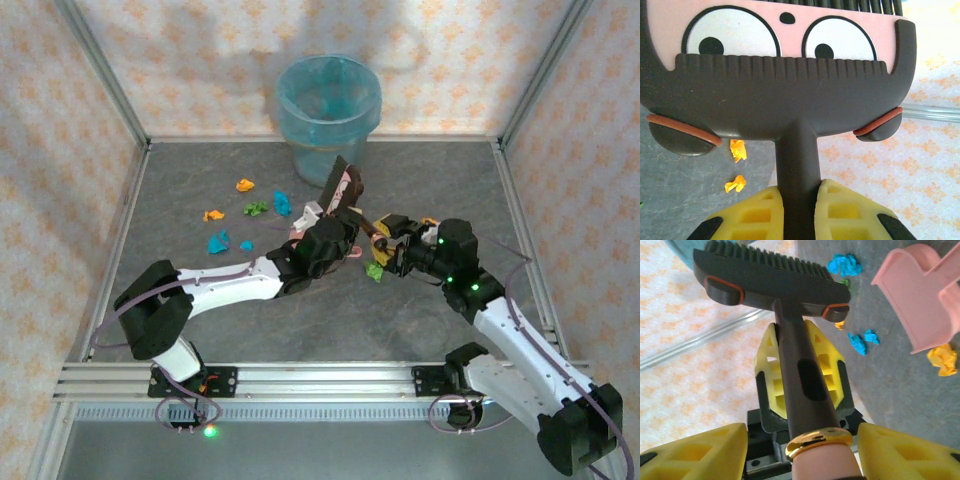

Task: Sweep away the paper scraps from the table

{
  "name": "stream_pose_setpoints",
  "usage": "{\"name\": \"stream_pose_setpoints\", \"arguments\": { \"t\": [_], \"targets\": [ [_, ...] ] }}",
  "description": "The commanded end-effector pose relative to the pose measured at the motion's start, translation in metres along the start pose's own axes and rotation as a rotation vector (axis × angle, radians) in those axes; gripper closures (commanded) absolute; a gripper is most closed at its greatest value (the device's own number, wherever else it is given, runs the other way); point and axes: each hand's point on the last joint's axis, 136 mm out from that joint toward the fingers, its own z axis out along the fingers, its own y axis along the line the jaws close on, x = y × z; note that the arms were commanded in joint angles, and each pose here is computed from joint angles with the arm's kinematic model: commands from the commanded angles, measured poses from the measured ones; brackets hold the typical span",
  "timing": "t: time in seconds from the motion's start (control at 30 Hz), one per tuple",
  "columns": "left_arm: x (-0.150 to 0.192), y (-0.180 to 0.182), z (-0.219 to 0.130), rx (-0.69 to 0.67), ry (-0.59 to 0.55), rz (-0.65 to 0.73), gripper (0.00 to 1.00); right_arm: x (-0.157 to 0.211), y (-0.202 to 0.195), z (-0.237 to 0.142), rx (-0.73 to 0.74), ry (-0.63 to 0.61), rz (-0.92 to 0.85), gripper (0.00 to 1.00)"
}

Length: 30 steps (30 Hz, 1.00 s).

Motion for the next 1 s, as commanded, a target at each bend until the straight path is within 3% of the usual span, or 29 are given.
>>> {"name": "stream_pose_setpoints", "arguments": {
  "t": [0.0, 0.97],
  "targets": [
    [-0.011, -0.032, -0.011, 0.096, -0.055, -0.015, 1.00, -0.001, 0.012, 0.005, -0.079, -0.020, 0.057, 0.43],
    [-0.003, -0.040, 0.006, 0.100, -0.082, -0.019, 1.00, -0.008, 0.018, 0.017, -0.138, -0.069, 0.131, 0.56]
  ]
}}
